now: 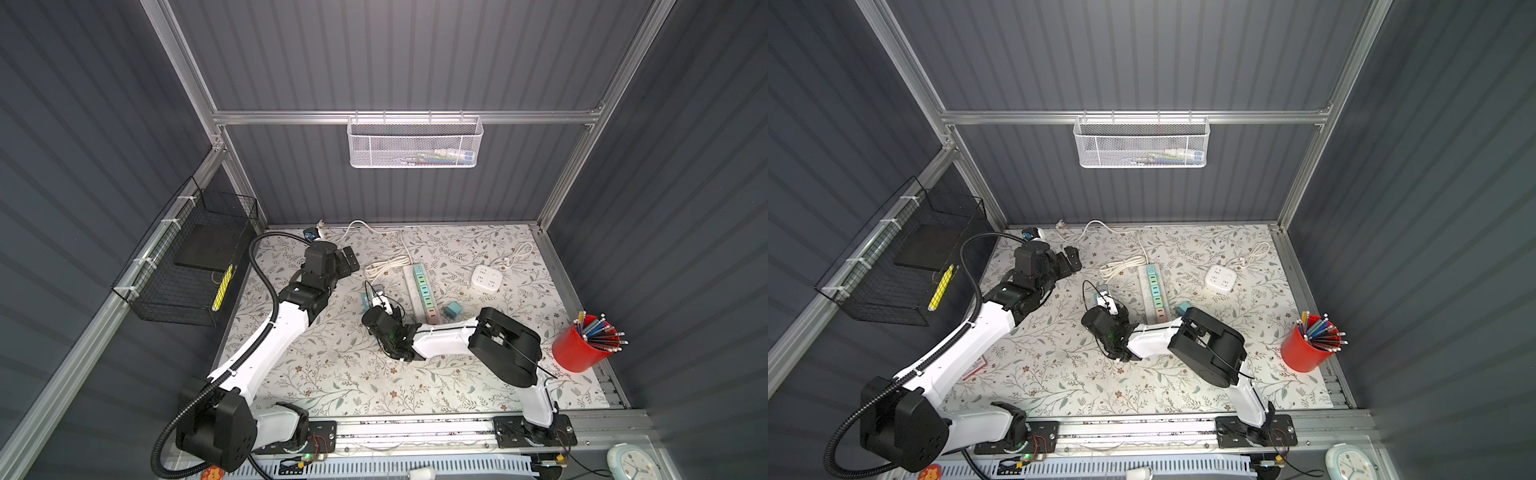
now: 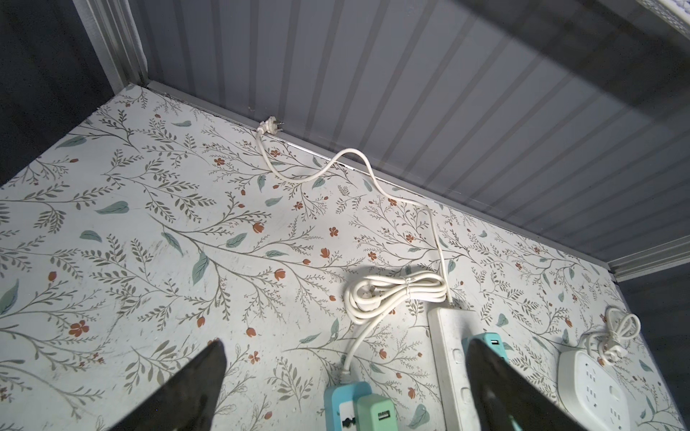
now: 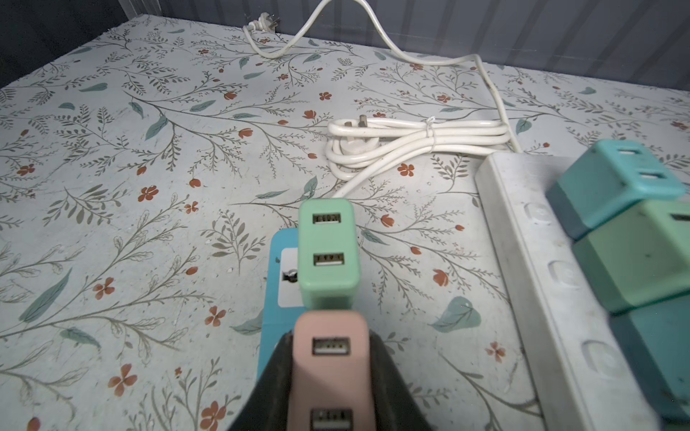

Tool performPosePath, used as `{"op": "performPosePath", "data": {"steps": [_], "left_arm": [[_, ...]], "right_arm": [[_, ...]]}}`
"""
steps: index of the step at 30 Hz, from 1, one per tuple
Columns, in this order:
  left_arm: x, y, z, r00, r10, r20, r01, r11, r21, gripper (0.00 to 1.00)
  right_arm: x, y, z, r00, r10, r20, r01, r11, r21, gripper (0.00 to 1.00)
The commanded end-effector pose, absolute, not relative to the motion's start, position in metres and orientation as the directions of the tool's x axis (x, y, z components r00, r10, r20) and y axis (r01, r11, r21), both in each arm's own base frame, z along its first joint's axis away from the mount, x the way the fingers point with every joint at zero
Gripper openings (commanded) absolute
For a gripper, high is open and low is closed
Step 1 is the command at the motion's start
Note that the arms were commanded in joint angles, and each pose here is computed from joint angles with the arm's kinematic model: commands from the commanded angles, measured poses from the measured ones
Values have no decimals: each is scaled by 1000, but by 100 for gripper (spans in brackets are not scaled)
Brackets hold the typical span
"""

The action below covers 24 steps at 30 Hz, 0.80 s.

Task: Insert the plug
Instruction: 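Lower the pink adapter into the blue strip socket beside the mint adapter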

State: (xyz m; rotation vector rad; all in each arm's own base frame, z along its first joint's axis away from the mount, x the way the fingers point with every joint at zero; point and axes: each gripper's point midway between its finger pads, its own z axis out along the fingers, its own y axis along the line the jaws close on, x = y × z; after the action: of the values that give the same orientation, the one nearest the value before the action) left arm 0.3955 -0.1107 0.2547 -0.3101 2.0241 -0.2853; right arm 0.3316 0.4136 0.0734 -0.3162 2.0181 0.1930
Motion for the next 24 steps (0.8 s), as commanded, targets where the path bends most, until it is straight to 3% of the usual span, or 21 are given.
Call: {"op": "performPosePath", "data": {"steps": [1,7,11,13,16,24], "left_arm": [[392,-105,266,-411,-325,-852,-94,944,-315,100],[392,-105,269,-404,-326,-855,-89,944,-317,100],[391,-105,270,-403,-326,-855,-87,944,-319,100],[391,-106,269,-405,-324,-855,-85,944,-318,100],[391,-106,269,-404,-326,-854,-82,943,-321,100],[389,-108,274,-397,-334,-855,-66,939,-337,100]], "right_arm": [[299,385,-9,-573,-331,-750,-353,925,-139,24],[301,392,3,-566,-277,-776,-352,933,-76,28],[311,408,48,-530,-227,-817,-357,934,-28,44],[318,412,72,-509,-193,-839,-347,938,-6,56],[327,413,99,-472,-163,-866,-349,937,14,64],[328,405,146,-444,-117,-888,-378,923,67,72]]}}
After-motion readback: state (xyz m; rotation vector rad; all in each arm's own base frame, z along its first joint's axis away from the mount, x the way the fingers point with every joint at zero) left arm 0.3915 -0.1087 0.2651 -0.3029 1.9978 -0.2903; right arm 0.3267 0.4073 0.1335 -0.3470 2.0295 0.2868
